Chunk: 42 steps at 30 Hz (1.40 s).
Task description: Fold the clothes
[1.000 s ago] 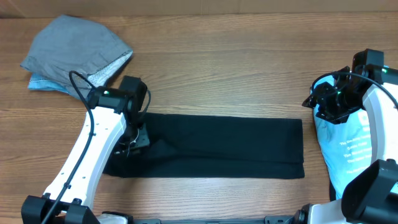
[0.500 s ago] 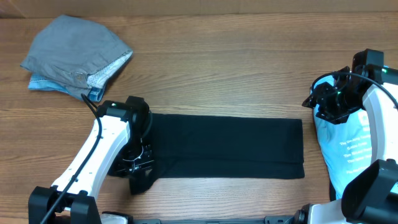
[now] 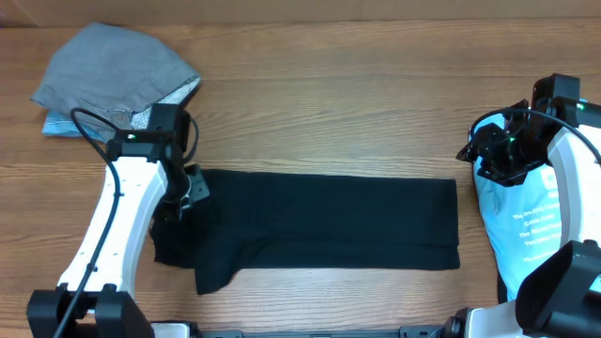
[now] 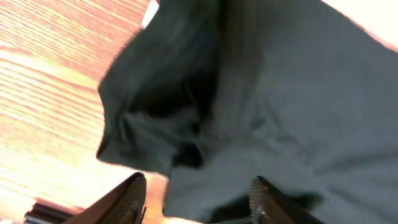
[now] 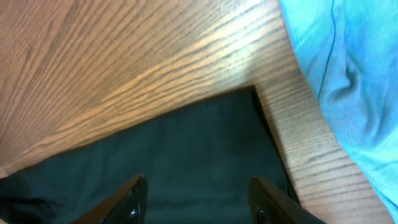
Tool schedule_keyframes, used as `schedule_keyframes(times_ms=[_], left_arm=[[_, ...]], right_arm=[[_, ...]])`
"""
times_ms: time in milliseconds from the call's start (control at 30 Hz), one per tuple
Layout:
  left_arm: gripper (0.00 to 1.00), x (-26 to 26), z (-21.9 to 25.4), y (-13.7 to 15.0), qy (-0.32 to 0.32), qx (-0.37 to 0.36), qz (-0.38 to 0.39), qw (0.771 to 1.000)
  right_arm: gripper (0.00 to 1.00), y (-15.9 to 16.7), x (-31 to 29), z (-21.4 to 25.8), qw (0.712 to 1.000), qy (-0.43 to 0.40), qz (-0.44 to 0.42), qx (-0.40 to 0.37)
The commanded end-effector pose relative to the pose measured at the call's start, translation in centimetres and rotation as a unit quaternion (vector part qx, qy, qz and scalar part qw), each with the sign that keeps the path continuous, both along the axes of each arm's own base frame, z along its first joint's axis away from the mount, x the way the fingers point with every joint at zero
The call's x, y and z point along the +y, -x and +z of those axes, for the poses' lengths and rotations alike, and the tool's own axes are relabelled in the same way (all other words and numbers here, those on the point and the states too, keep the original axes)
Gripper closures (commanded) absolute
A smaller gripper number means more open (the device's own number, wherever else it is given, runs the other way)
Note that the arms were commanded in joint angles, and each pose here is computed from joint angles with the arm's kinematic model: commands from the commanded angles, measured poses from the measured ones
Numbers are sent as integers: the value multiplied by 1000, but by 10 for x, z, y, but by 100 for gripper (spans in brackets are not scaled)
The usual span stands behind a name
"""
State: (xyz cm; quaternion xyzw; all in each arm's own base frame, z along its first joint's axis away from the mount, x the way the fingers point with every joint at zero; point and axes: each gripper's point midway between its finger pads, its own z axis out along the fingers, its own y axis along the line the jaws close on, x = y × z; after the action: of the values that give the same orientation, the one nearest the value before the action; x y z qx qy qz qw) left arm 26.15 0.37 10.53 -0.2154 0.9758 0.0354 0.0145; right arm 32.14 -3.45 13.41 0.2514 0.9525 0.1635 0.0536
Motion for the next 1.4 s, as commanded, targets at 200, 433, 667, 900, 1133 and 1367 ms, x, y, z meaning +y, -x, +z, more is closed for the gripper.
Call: schedule_keyframes(times_ms=[200, 433, 667, 900, 1133, 1367], left_arm=[[37, 8, -1, -26, 6, -40, -21, 999], [39, 22, -13, -46, -33, -52, -43, 997], [38, 0, -60, -58, 27, -12, -110, 993], [81, -24, -86, -64, 101, -2, -140, 985], [96, -1, -66, -91, 92, -64, -89, 990], [92, 9, -59, -98, 121, -87, -68, 987]], right_arm=[[44, -11, -3, 12, 999, 6, 0, -33], [43, -13, -4, 12, 999, 8, 0, -37], [35, -9, -3, 2, 999, 8, 12, -31], [35, -11, -3, -12, 1000, 5, -8, -30], [31, -14, -14, -31, 999, 35, -19, -36], [31, -16, -25, -56, 997, 65, -27, -43]])
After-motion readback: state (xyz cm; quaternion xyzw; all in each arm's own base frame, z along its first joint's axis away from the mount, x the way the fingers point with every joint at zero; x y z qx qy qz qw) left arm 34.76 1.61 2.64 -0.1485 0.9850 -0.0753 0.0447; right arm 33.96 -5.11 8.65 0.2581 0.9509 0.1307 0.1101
